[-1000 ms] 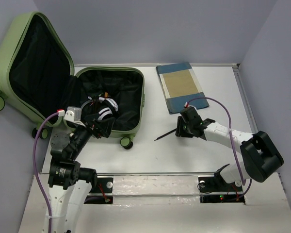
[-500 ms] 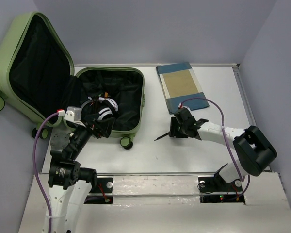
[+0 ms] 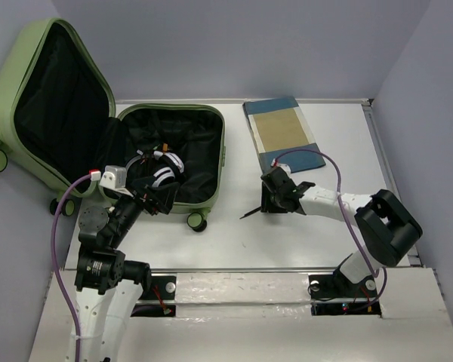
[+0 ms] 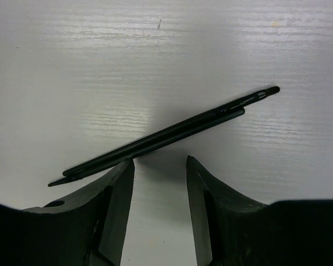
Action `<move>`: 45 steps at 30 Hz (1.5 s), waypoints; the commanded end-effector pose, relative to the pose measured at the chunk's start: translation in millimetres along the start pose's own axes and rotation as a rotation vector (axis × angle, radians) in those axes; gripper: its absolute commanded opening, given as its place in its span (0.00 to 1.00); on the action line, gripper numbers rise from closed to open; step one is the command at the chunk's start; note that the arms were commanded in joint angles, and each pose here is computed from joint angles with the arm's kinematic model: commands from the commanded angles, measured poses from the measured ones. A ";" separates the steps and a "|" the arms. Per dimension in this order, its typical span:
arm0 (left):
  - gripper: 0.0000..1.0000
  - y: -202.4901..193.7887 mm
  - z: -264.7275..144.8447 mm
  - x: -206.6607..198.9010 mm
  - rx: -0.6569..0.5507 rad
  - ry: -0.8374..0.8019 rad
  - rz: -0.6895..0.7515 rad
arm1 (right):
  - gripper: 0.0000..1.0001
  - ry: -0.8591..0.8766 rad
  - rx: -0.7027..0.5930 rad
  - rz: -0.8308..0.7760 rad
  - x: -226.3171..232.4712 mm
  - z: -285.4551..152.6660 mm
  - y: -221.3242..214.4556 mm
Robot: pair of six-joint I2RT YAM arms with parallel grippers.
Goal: Pack the luggage
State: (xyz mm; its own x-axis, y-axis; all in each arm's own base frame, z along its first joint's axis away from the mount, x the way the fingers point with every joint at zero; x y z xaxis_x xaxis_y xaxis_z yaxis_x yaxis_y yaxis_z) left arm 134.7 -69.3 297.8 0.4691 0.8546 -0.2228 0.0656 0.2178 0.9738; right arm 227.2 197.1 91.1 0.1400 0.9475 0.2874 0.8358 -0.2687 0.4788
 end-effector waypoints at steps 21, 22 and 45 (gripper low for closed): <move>0.99 9.1 -3.5 -6.9 -0.058 -0.046 0.015 | 0.53 -0.019 -0.021 0.028 21.6 6.7 5.1; 0.99 9.1 -3.5 -7.2 -0.057 -0.047 0.015 | 0.53 -0.031 -0.023 0.026 20.1 9.0 4.4; 0.99 9.0 -3.8 -7.6 -0.057 -0.049 0.013 | 0.39 -0.208 -0.014 -0.081 -19.1 7.7 -10.3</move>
State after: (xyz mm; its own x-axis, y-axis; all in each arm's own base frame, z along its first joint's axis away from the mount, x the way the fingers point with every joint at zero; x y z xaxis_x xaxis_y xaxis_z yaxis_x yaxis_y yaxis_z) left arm 132.1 -69.2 299.5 0.4744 0.8529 -0.2181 0.0530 0.2196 0.9741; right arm 237.0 205.4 89.8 0.1811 0.9544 0.2372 0.8097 -0.2816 0.5148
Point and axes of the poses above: each gripper's point midway between its finger pads, its own z axis out along the fingers, its own x axis along the line the jaws close on, y = z × x, the point moved 8 cm from there along -z, back along the fingers, and after that the axes turned 11 degrees about z, right-handed, at the moved point
